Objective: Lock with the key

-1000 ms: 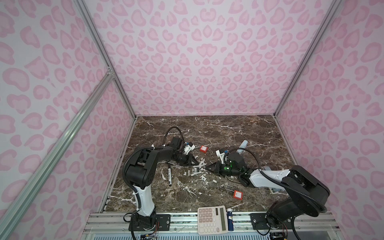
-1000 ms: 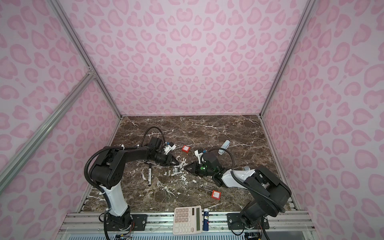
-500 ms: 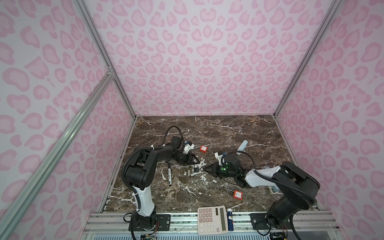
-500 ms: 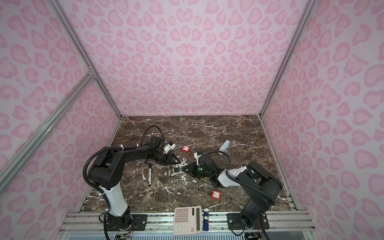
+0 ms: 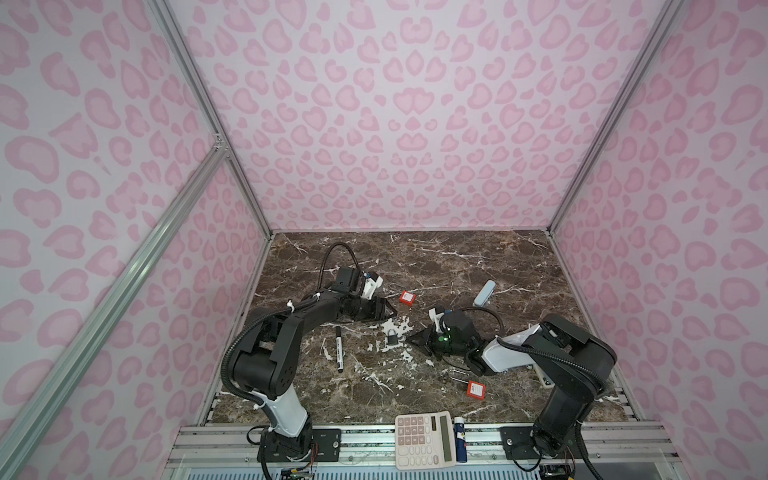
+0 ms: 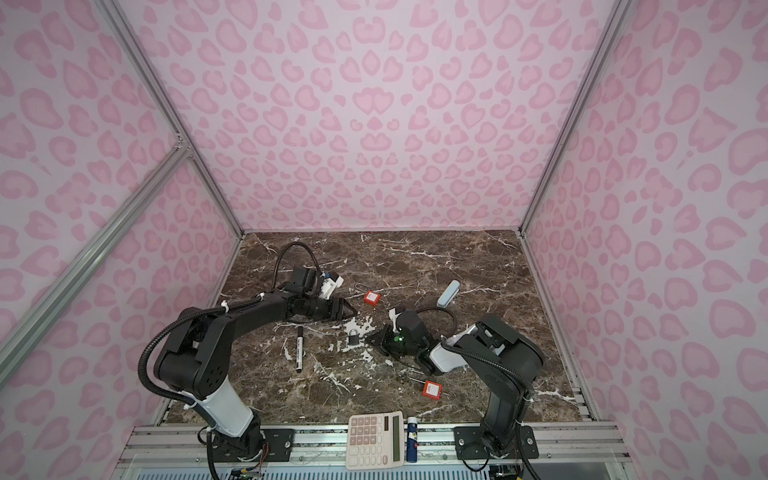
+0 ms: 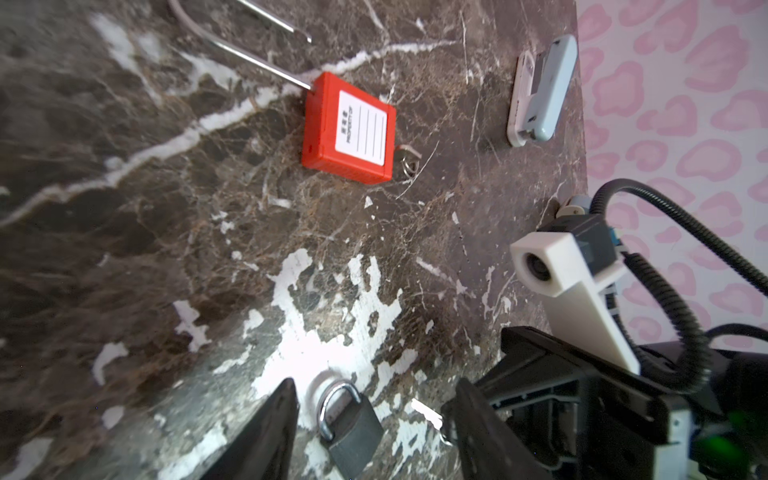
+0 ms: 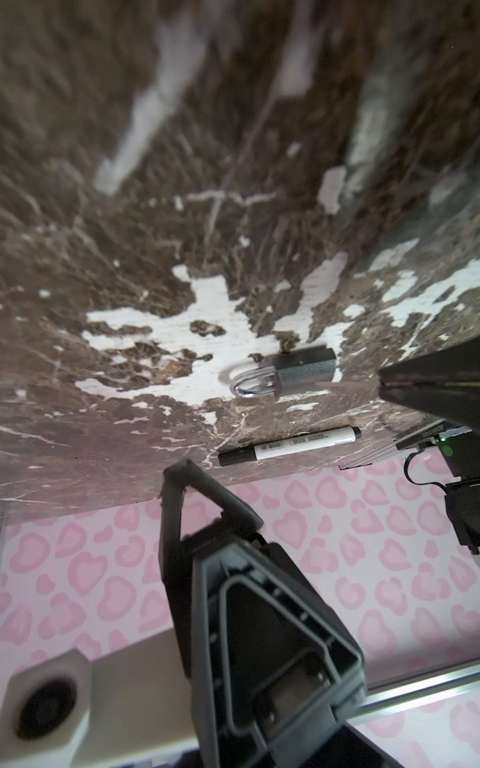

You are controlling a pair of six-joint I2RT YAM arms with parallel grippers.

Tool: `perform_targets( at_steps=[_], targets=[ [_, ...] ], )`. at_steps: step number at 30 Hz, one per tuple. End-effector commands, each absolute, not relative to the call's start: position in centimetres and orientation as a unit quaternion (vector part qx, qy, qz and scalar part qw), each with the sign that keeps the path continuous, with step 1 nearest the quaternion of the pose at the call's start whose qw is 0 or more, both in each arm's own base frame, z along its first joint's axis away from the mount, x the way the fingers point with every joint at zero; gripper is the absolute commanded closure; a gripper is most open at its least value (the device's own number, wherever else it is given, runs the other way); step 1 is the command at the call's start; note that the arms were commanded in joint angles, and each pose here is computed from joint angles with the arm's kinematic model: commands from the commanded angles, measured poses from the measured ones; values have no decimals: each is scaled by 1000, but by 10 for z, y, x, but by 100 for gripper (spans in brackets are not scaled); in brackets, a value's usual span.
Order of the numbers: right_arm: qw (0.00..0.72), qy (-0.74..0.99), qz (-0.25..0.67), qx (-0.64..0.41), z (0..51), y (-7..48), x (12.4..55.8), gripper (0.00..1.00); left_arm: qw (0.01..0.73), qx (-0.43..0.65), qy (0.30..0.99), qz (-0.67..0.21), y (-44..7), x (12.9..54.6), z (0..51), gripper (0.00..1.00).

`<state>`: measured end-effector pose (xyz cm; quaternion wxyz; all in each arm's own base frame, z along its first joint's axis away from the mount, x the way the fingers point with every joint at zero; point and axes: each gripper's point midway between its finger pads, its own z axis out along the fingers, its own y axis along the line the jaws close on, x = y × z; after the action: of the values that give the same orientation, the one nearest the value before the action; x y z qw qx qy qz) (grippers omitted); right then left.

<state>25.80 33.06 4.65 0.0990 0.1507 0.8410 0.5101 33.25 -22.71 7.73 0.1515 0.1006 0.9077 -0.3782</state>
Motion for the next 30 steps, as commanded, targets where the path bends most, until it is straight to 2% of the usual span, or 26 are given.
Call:
perform_targets(
  at_steps=[1, 11, 26, 28, 30],
  targets=[
    [116, 833, 517, 160, 50, 333, 267, 100, 175, 91, 913, -358, -221, 337, 88, 39],
    [125, 836, 503, 182, 38, 334, 273, 100, 222, 69, 915, -329, -209, 327, 120, 38],
    [121, 831, 503, 204, 25, 335, 274, 100, 226, 76, 911, -337, -216, 321, 132, 39],
    [120, 832, 500, 207, 23, 333, 274, 98, 225, 75, 911, -338, -217, 321, 131, 39],
    [120, 831, 502, 208, 22, 334, 274, 91, 225, 75, 910, -340, -218, 321, 132, 39]
  ],
)
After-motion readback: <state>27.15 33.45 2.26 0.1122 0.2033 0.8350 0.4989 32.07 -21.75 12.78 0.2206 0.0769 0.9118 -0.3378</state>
